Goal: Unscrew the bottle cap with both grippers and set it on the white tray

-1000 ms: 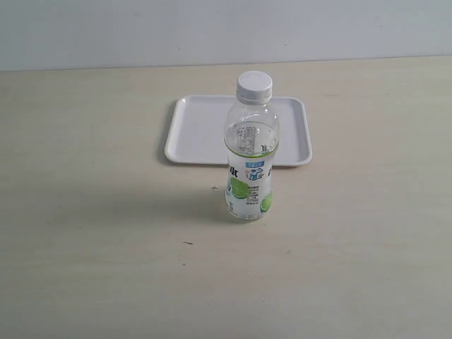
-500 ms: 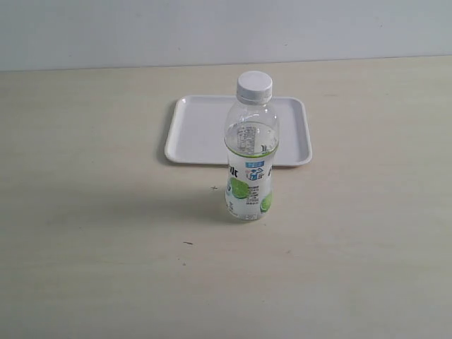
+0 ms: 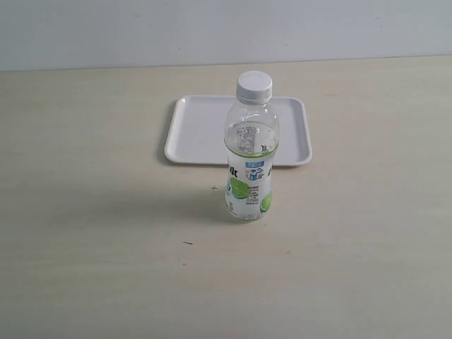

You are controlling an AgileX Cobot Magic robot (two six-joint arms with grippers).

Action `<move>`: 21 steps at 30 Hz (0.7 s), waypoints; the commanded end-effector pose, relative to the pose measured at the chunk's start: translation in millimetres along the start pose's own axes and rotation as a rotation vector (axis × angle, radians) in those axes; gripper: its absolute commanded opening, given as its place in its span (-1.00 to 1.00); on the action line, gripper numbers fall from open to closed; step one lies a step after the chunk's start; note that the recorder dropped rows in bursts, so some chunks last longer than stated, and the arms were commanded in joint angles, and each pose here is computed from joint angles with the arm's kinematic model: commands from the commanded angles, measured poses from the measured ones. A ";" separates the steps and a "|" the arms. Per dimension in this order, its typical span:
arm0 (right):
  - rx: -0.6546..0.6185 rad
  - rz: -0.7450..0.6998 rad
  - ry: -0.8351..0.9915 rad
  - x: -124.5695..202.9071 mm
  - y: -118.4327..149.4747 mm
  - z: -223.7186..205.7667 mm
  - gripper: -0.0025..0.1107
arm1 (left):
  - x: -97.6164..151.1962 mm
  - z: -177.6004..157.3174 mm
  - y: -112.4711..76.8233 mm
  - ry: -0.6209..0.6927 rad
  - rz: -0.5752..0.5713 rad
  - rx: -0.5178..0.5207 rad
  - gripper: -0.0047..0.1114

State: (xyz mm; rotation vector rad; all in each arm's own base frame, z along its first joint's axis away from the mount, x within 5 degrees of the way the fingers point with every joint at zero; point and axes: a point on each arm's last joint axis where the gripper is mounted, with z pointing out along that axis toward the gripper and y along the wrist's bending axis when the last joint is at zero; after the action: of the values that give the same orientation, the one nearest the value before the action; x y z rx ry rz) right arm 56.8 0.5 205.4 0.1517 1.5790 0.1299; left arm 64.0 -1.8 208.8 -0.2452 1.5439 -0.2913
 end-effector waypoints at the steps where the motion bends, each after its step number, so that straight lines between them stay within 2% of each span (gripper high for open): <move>1: 0.000 0.115 -0.007 0.8 0.0 -0.3 -0.96 | -15.1 -1.2 -9.0 -0.160 0.007 0.098 -0.92; 4: 0.000 0.111 -0.007 0.8 0.0 -0.3 -0.96 | -21.9 -2.0 -15.4 -0.235 0.033 0.166 -0.92; 8: 0.000 0.111 -0.007 0.8 0.0 -0.3 -0.96 | -18.8 6.4 -38.1 -0.219 0.221 0.400 -0.92; 9: 0.000 0.111 -0.007 0.8 0.0 -0.3 -0.96 | -13.2 12.7 -43.2 -0.169 0.267 0.462 -0.92; 11: 0.000 0.111 -0.007 0.8 0.0 -0.3 -0.96 | -9.7 25.0 -48.7 -0.081 0.308 0.517 -0.92; 14: 0.000 0.111 -0.007 0.8 0.0 -0.3 -0.96 | -3.5 55.9 -55.7 0.083 0.305 0.595 -0.92; 18: 0.000 0.110 -0.007 0.8 0.0 -0.3 -0.96 | 15.6 98.7 -68.4 0.241 0.348 0.848 -0.92; 21: 0.000 0.110 -0.007 0.8 0.0 -0.3 -0.96 | 34.3 128.2 -70.2 0.320 0.380 0.996 -0.92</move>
State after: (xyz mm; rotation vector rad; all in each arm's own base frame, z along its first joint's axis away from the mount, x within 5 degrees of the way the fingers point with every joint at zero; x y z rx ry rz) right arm 56.8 1.1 205.4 0.2346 1.5717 0.2220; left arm 170.4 -73.0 216.1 0.7321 1.5580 -0.6702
